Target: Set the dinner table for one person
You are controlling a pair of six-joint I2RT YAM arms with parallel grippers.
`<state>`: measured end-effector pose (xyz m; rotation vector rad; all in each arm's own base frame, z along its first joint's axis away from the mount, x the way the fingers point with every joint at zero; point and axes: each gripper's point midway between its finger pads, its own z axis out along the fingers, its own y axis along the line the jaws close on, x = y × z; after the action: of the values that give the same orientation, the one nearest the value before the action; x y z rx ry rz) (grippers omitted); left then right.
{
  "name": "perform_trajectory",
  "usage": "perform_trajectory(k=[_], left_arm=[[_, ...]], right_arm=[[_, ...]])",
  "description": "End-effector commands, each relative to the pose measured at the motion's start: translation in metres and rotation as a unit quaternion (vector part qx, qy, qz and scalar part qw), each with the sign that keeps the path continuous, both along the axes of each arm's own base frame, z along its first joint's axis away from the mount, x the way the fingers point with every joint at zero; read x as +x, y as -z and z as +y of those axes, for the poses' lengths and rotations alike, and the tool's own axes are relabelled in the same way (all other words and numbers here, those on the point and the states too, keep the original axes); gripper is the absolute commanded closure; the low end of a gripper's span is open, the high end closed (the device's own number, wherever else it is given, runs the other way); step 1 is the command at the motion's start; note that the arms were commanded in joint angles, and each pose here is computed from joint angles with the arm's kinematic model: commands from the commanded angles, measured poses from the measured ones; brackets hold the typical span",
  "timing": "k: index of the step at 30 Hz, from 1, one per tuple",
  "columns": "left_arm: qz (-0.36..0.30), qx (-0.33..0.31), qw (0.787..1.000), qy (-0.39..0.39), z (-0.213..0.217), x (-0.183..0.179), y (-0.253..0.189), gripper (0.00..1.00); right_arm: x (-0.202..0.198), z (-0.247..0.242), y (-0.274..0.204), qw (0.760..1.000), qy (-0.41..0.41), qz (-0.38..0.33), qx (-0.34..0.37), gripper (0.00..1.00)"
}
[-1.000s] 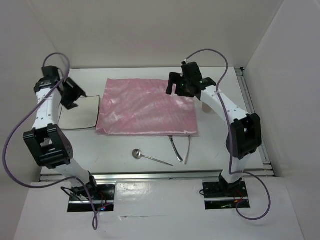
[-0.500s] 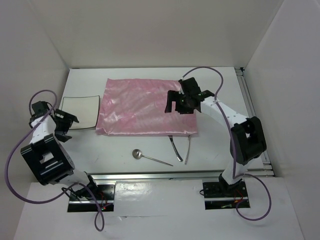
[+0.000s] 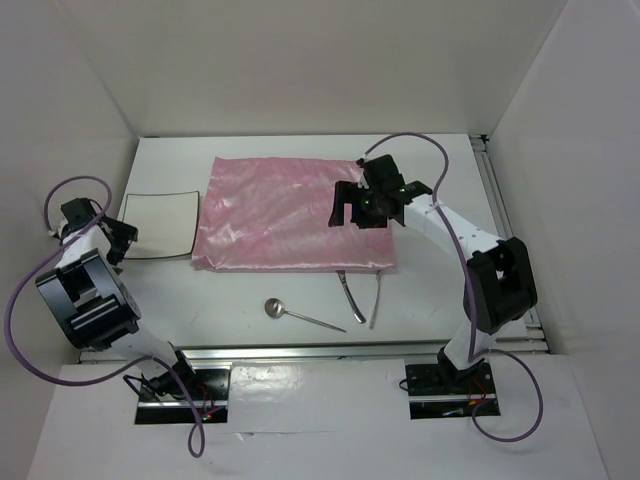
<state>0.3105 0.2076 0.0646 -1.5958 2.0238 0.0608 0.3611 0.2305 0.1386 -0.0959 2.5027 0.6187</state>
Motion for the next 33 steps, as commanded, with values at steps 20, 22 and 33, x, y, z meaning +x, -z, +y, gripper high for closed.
perform_trajectory(k=[20,22,33], left_arm=[[-0.108,-0.076,0.968,0.214,-0.117,0.084,0.025,0.07],[-0.109,-0.071,0.963,0.237,-0.135,0.092,0.021,0.07],[-0.147,-0.034,0.958,0.242,-0.130,0.090,-0.042,0.08]], right_arm=[[-0.019,-0.007,0.001,1.000,-0.003,0.001,-0.005,0.00],[-0.021,-0.008,0.001,1.000,-0.003,0.001,-0.005,0.00],[-0.029,-0.010,0.006,1.000,-0.006,0.007,-0.004,0.00]])
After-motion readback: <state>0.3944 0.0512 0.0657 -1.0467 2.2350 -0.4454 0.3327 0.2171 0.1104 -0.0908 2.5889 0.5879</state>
